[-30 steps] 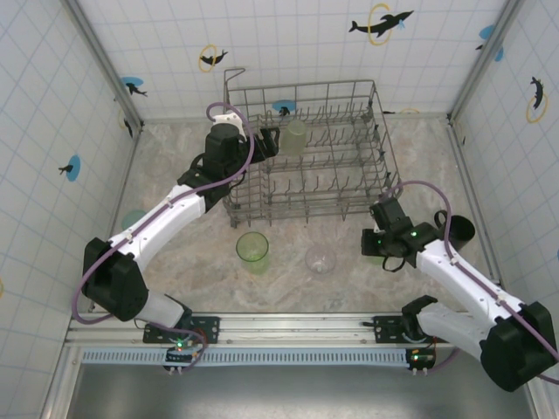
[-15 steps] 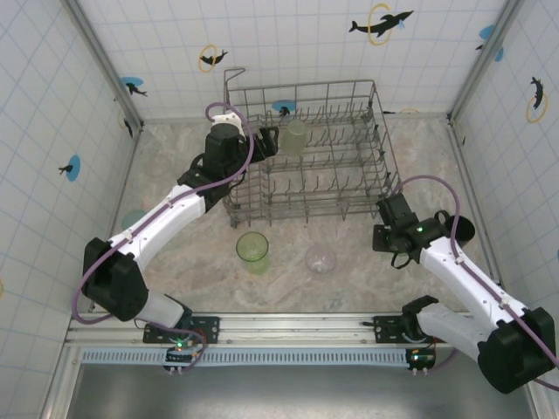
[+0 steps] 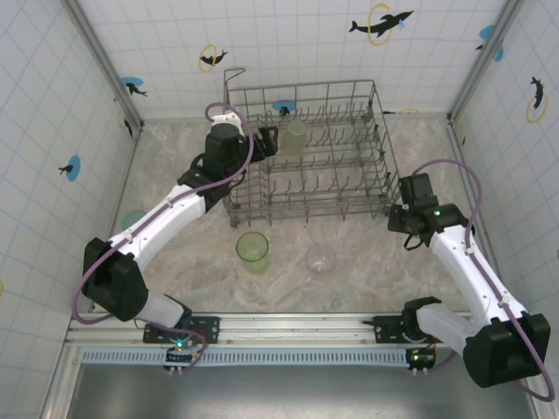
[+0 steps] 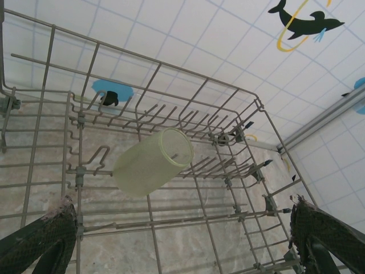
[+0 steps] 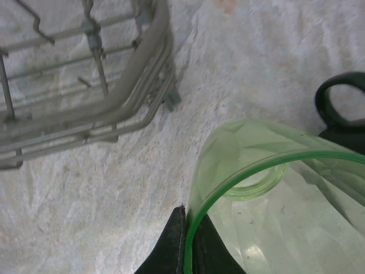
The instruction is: Load the cups into the dish rack
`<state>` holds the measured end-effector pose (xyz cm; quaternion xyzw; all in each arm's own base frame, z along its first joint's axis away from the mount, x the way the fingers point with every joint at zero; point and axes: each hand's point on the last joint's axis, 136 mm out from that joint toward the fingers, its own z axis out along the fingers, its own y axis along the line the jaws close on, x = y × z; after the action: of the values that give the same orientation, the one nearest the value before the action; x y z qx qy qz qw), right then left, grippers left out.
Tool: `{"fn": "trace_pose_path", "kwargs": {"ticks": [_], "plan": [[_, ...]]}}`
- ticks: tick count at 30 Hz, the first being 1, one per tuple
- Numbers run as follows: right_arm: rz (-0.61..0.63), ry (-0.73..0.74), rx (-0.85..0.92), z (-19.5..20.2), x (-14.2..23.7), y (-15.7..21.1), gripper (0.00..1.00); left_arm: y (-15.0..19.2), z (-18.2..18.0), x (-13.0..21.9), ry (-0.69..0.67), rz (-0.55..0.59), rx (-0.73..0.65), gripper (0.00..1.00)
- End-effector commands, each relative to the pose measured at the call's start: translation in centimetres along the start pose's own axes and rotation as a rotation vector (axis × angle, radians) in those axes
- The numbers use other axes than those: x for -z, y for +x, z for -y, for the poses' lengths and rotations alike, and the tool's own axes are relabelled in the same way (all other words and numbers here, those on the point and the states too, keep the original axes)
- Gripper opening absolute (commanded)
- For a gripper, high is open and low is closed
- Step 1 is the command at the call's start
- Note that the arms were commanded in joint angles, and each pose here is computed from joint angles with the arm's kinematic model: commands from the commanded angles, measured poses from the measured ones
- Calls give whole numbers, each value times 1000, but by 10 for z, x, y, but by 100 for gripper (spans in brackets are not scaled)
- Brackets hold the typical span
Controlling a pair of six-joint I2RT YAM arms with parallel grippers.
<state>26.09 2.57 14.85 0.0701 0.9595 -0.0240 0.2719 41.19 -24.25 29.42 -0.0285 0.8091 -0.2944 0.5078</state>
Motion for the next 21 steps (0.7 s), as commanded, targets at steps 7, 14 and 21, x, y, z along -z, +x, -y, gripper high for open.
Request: {"fn": "trace_pose_path", "kwargs": {"ticks": [7,14,21], "plan": [[164,57,-21,13,32,-77,0,-2,-3,2,-15,-7,1,98],[226,41,-13,4,46,-120,0,-2,-9,1,-57,-20,-14,98],[316,-109,-26,-29,63,-157,0,0,-10,-4,-69,-39,-11,98]]}}
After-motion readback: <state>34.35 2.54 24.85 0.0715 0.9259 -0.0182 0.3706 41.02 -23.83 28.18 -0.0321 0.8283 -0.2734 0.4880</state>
